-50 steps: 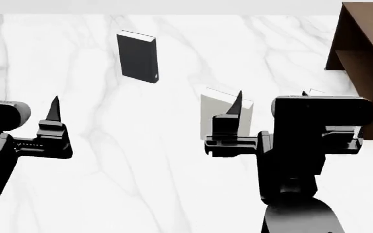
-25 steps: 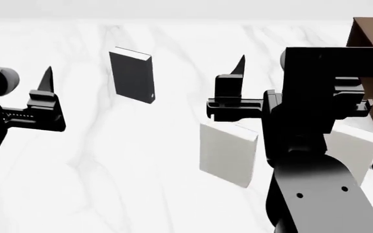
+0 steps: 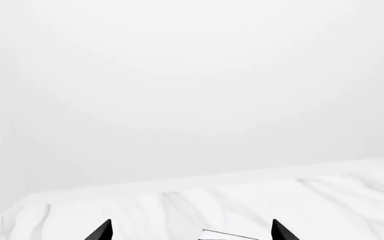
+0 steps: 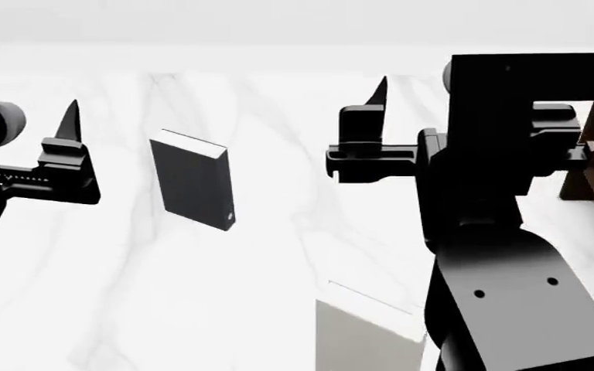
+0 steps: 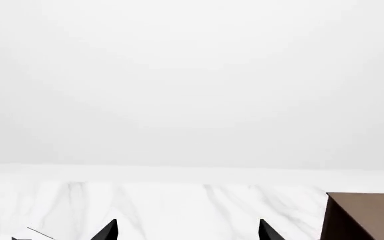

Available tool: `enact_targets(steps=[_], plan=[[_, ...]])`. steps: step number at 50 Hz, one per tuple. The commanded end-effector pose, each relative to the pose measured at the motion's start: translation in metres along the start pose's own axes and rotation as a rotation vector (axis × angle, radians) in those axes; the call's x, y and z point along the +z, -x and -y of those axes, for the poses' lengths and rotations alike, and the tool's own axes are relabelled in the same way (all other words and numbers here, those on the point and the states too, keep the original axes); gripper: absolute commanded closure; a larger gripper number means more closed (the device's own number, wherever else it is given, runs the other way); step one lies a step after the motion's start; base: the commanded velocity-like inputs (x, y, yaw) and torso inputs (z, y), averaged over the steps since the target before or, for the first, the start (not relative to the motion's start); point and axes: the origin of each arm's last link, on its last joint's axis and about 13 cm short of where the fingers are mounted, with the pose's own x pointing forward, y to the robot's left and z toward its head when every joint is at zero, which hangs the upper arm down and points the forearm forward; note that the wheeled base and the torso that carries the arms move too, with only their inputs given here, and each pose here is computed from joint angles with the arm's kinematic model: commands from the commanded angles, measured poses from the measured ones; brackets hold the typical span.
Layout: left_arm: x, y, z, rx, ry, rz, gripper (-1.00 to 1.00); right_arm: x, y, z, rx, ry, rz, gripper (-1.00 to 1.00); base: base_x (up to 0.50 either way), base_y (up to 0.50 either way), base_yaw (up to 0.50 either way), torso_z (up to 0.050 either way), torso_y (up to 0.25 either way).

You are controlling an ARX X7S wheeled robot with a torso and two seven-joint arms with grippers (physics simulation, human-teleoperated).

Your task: Pick up the book on the left and place it on top of the shelf.

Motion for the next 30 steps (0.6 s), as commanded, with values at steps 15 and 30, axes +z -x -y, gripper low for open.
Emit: enact_targets(steps=[15,30], plan=[[-0.005,-0.001,-0.003,0.01,0.0,0.001,-1.0,-0.013,-0.002,-0.005,0.037,0.005,-0.057,-1.0,0.5,0.0,0.0,0.0,0.001],[-0.004,-0.001,-0.003,0.011,0.001,0.003,-1.0,-0.014,-0.003,-0.005,0.045,0.008,-0.067,-1.0,0.5,0.0,0.0,0.0,0.001]])
